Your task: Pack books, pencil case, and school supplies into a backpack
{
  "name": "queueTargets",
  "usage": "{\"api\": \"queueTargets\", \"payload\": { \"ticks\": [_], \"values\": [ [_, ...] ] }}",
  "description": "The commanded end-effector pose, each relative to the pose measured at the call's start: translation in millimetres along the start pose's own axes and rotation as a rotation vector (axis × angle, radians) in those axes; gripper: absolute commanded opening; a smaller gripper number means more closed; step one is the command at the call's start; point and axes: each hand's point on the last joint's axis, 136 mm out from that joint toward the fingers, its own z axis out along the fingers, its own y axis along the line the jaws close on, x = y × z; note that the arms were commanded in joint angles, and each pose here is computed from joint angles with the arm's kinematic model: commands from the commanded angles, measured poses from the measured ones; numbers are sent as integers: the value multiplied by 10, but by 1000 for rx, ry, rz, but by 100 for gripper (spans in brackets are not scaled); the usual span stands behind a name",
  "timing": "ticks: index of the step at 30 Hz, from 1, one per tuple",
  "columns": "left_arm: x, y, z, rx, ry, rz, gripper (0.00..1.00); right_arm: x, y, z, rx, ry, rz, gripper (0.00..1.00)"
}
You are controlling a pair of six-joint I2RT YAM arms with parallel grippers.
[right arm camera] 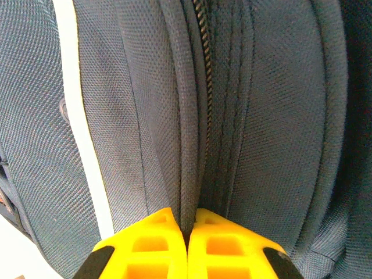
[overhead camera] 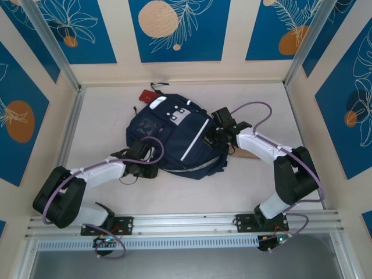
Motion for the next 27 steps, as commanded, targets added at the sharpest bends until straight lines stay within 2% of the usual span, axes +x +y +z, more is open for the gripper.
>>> {"api": "queueTargets", "payload": {
  "ticks": [1, 5, 10, 12, 15, 22, 27],
  "values": [
    [-166, -303, -29, 105, -59, 70, 36, -33, 75, 16, -37, -3, 8, 2],
    [-198, -282, -89, 83, -79, 75, 34, -32, 64, 24, -33, -4, 10, 2],
    [-220, -264, -83, 65, -83, 95, 43, -30, 64, 42, -34, 0, 12, 2],
    [-227, -267, -55, 64, -76, 106, 50, -29, 68, 43, -35, 0, 12, 2],
    [-223, -265, 0, 59, -59, 117, 52, -23, 57, 50, -32, 3, 13, 2],
    [-199, -282, 25, 65, -46, 119, 33, -12, 41, 57, -29, 7, 16, 2],
    [-158, -283, -20, 65, -50, 115, 15, 15, 11, 58, -17, 7, 14, 2]
  ]
}}
